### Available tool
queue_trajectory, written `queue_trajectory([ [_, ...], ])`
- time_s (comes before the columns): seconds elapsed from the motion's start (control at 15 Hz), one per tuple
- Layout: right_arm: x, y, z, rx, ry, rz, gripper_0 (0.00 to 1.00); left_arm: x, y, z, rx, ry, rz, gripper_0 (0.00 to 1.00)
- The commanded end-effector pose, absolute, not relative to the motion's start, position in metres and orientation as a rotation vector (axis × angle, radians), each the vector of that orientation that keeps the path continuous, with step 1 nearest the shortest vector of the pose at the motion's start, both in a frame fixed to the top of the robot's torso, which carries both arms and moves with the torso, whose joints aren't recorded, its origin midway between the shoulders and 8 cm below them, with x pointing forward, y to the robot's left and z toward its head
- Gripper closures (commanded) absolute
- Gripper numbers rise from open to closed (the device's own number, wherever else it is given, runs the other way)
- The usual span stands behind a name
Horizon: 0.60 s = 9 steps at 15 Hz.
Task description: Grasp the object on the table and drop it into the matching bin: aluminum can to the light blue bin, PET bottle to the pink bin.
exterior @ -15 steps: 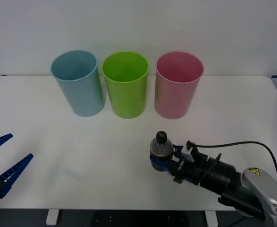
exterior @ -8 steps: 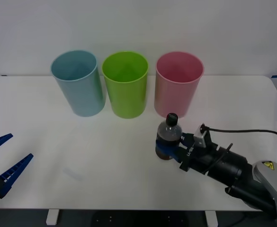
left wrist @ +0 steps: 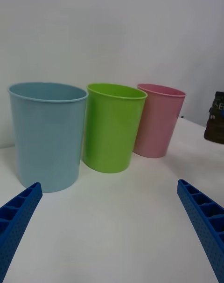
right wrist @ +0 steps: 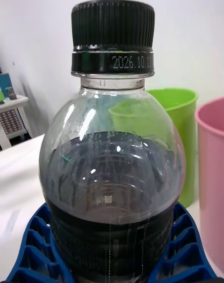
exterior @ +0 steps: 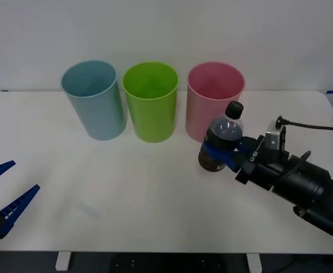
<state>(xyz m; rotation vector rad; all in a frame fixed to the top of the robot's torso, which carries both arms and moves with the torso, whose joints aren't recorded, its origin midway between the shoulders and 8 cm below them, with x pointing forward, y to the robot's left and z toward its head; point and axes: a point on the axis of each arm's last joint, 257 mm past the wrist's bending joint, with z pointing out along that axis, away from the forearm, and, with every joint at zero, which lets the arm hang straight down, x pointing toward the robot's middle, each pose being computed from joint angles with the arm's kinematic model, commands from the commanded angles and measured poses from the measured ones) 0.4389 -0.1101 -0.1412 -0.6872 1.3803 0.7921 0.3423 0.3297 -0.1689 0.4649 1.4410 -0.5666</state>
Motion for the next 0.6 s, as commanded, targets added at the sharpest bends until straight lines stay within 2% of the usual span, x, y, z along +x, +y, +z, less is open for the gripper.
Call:
queue_trajectory([
  [0.07,0.437,-0.118,-0.106,-0.641,1.362,0.848,1.0,0.342,0.33,-0.169,0.465,1.441,-0.567,0.0],
  [0.33,0.441,-0.123,-0.059,-0.584,1.33,0.85,1.0,0.342,0.33,-0.169,0.465,1.441,-0.567,0.0],
  [0.6,0.461,-0.129,-0.021,-0.587,1.276,0.773,1.0,0.342,0.33,-0.169,0.465,1.441,-0.567,0.0],
])
